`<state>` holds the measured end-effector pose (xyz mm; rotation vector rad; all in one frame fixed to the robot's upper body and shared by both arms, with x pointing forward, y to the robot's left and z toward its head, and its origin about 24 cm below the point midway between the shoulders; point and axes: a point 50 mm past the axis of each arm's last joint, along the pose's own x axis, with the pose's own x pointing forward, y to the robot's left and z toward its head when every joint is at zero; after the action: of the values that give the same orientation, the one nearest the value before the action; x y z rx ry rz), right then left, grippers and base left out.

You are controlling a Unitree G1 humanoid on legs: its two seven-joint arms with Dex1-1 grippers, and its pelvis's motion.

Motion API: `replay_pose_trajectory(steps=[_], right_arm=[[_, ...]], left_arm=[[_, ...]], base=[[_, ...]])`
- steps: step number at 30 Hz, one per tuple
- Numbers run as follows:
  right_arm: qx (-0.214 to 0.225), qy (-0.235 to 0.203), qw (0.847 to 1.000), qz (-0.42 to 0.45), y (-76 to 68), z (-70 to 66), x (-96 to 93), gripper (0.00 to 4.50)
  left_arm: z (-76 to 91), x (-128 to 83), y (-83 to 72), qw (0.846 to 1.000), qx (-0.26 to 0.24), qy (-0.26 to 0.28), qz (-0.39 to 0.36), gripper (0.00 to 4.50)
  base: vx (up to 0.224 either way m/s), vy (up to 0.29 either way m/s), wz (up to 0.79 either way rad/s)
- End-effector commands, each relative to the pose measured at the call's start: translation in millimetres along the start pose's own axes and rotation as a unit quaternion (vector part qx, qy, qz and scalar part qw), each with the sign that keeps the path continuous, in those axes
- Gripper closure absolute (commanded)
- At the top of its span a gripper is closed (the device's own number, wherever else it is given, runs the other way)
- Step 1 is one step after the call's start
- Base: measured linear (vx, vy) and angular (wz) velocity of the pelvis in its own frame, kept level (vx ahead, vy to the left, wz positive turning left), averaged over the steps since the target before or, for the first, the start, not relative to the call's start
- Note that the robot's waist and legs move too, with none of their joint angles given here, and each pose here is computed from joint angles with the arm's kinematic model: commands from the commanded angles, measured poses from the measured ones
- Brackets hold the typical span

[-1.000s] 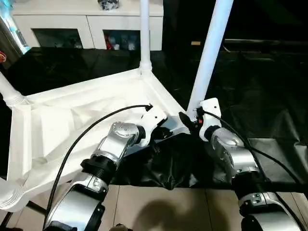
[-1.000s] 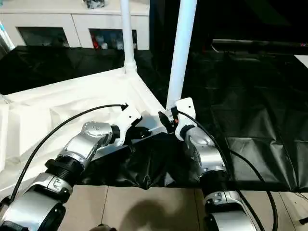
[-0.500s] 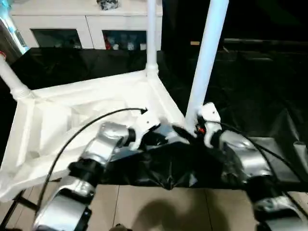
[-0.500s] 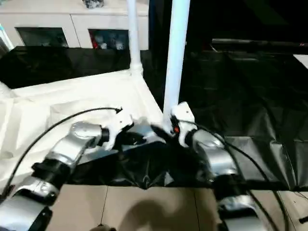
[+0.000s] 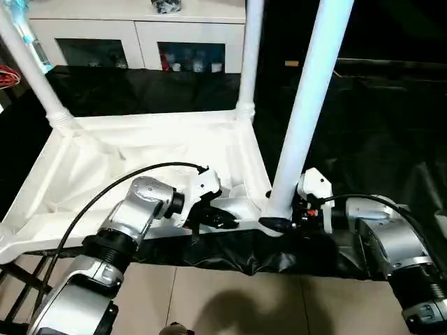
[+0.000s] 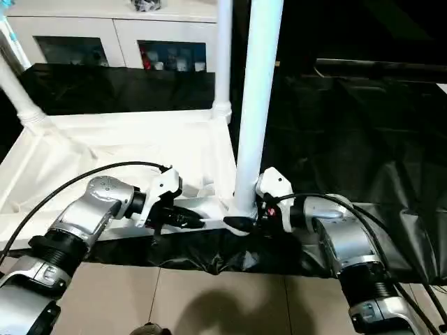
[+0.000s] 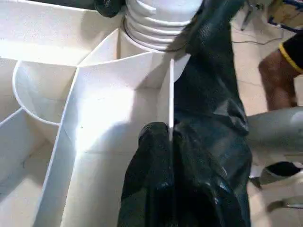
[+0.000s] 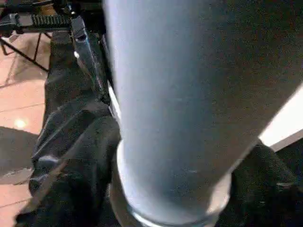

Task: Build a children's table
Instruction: Rotate leg to tighten

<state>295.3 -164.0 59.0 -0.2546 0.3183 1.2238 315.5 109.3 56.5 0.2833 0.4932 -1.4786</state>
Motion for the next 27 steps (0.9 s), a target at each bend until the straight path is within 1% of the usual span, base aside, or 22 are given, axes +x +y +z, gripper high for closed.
replay_pose_trajectory(steps=[1,6,8,9,10,11,13,15,16,17,18,19,22,24,25,26,27], right_arm=[[-0.007,0.004,0.998,0.054,13.3,0.4,13.2,1.62],[-0.007,0.006,0.998,0.058,15.2,-0.5,16.0,1.76],[0.007,-0.008,0.999,0.042,15.6,-0.1,21.0,1.78],[0.007,-0.008,0.999,0.042,15.6,-0.1,21.0,1.78],[0.020,-0.016,1.000,0.015,13.9,-0.4,26.0,1.79],[0.036,-0.021,0.999,-0.035,9.1,-1.8,33.1,1.79],[0.056,-0.024,0.993,-0.104,2.3,-4.2,42.7,1.80],[0.096,-0.029,0.980,-0.171,-3.4,-7.4,54.2,1.80],[0.105,-0.032,0.977,-0.184,-4.2,-7.5,57.6,1.80],[0.123,-0.037,0.969,-0.213,-5.7,-7.1,65.8,1.80],[0.129,-0.038,0.966,-0.222,-6.1,-6.9,68.4,1.80],[0.144,-0.042,0.955,-0.256,-7.5,-3.6,80.3,1.80],[0.144,-0.043,0.947,-0.284,-9.1,2.2,91.7,1.80],[0.135,-0.050,0.946,-0.289,-10.9,6.4,94.3,1.80],[0.134,-0.054,0.947,-0.288,-11.4,7.3,94.3,1.45],[0.136,-0.060,0.947,-0.285,-11.8,8.4,93.7,1.45],[0.141,-0.071,0.948,-0.275,-12.2,10.1,92.0,1.24]], left_arm=[[22.4,3,0.1,0.999,0.045,-0.026,-0.015,4.50],[22.5,1,1.8,0.999,0.046,-0.027,-0.004,4.50],[25.3,4,5.6,0.998,0.042,-0.038,0.025,4.50],[25.3,4,5.6,0.998,0.042,-0.038,0.025,4.50],[28.0,6,8.9,0.997,0.039,-0.046,0.050,4.50],[31.5,10,13.2,0.994,0.029,-0.056,0.084,4.50],[35.4,15,16.5,0.991,0.021,-0.065,0.114,4.50],[39.0,22,18.9,0.987,0.010,-0.067,0.145,4.50],[40.4,25,19.4,0.986,0.008,-0.070,0.151,4.50],[44.0,30,20.4,0.983,0.000,-0.076,0.168,4.50],[45.2,32,20.7,0.982,-0.003,-0.078,0.173,4.50],[51.0,40,21.5,0.977,-0.013,-0.088,0.194,4.50],[56.9,49,20.9,0.974,-0.013,-0.096,0.204,4.50],[60.9,54,19.3,0.974,-0.010,-0.105,0.198,4.50],[61.7,54,18.8,0.975,-0.009,-0.107,0.196,4.50],[62.4,55,18.0,0.975,-0.006,-0.109,0.191,4.50],[62.9,56,16.7,0.977,0.000,-0.109,0.184,4.50]], base=[[0.000,0.000,0.00],[0.000,0.000,0.00],[0.000,0.000,0.00],[0.000,0.000,0.00],[0.000,0.000,0.00],[0.000,0.000,0.00],[0.000,0.000,0.00],[0.000,0.000,0.00],[0.000,0.000,0.00],[0.000,0.000,0.00],[0.000,0.000,0.00],[0.000,0.000,0.00],[0.000,0.000,0.00],[0.000,0.000,0.00],[0.000,0.000,0.00],[0.000,0.000,0.00],[0.000,0.000,0.00]])
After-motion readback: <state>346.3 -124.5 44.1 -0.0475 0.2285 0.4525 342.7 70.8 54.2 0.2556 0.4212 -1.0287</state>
